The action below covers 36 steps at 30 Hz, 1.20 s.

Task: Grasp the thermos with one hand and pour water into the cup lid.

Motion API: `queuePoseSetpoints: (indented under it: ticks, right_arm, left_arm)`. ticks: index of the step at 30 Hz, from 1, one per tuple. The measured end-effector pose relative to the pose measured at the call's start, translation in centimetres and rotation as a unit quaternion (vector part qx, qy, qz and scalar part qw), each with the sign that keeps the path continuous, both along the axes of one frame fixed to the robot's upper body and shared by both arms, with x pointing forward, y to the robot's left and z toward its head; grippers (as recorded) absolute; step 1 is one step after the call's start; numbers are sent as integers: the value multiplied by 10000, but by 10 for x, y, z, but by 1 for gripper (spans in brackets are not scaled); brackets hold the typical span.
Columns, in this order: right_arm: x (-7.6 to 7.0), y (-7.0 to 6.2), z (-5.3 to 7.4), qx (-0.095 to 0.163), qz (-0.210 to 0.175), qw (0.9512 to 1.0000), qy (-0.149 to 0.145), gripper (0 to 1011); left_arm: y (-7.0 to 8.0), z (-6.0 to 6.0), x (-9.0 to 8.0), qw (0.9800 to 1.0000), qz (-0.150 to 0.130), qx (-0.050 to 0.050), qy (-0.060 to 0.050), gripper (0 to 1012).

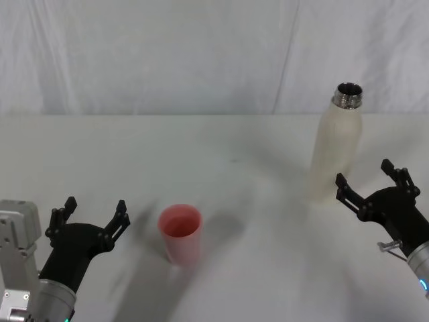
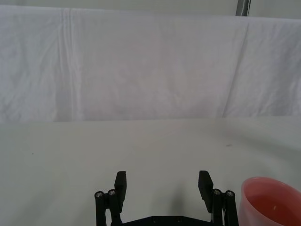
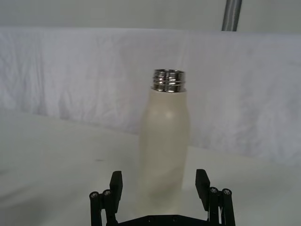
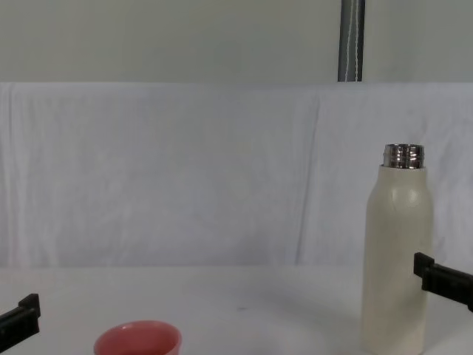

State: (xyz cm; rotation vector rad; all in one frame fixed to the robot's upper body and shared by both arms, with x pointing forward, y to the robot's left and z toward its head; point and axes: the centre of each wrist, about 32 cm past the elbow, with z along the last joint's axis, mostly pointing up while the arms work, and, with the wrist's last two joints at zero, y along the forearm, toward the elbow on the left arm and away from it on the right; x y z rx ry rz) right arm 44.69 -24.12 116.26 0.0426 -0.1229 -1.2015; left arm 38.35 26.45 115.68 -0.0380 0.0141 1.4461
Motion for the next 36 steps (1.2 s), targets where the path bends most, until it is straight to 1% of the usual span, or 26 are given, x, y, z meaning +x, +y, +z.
queuePoseSetpoints:
  ticks: [6, 14, 16, 20, 24, 29, 36]
  right_arm:
    - [-4, 3, -1, -8, 228, 9997, 82, 1001]
    - [-5, 7, -4, 68, 433, 9988, 210, 1001]
    - [-5, 10, -6, 103, 539, 9981, 277, 1001]
    - [-3, 14, -8, 119, 647, 9973, 316, 1001]
    - [-2, 16, -8, 115, 727, 9967, 333, 1001]
    - [-2, 15, -8, 75, 814, 9960, 356, 1001]
    - [-2, 15, -9, 78, 814, 9960, 358, 1001]
  left_arm:
    - [0, 0, 0, 10000, 0, 0, 0, 1001]
    - [0, 0, 0, 10000, 0, 0, 0, 1001]
    - [0, 0, 0, 10000, 0, 0, 0, 1001]
    - [0, 0, 0, 10000, 0, 0, 0, 1001]
    - [0, 0, 0, 10000, 0, 0, 0, 1001]
    - [0, 0, 0, 10000, 0, 0, 0, 1001]
    - [0, 0, 0, 10000, 0, 0, 0, 1001]
